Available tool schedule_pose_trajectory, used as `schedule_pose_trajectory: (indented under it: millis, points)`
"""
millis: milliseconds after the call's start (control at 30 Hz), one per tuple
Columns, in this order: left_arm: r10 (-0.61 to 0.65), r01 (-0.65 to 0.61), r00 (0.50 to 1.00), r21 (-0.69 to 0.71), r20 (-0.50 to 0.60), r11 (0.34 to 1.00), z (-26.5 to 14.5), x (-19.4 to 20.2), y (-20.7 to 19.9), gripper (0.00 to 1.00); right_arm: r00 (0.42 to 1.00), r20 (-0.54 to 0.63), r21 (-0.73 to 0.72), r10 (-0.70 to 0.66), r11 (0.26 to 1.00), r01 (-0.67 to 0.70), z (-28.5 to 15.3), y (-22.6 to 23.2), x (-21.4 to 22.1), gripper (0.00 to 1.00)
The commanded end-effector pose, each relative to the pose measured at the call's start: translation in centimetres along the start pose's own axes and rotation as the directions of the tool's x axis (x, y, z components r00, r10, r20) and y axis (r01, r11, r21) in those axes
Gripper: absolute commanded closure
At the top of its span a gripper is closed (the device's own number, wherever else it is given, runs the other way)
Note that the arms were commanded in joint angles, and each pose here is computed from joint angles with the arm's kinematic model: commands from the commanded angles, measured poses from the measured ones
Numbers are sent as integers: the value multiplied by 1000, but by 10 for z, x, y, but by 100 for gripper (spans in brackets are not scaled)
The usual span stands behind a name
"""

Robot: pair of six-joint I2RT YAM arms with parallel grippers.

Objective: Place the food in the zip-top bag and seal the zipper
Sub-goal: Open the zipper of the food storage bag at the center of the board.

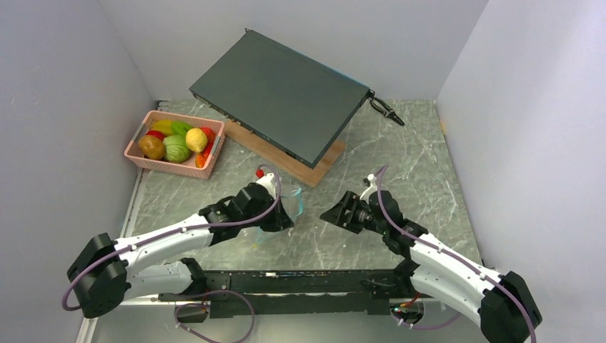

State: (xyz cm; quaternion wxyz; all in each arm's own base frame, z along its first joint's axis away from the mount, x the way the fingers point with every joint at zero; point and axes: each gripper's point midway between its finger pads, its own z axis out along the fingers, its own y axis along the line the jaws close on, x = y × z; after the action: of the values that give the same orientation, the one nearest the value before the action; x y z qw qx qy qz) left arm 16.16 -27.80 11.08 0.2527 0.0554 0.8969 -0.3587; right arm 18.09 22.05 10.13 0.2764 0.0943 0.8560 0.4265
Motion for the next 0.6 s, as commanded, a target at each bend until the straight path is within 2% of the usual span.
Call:
schedule_pose_trajectory:
  millis: [0,400,500,567]
  points:
    - [-23,15,998,153,50,988,2,-20,-47,100,1000,-12,-184,-4,983,2,2,37,0,32]
    - [-9,-3,998,201,58,980,-13,-16,-64,100,994,-12,-320,-110,942,101,-5,103,11,44]
    - [3,-17,998,215,65,976,-22,-19,-71,100,992,14,-281,-127,951,126,-7,116,13,44]
    - [11,-28,997,227,72,973,-29,-20,-75,100,992,49,-235,-114,964,122,-6,118,7,49]
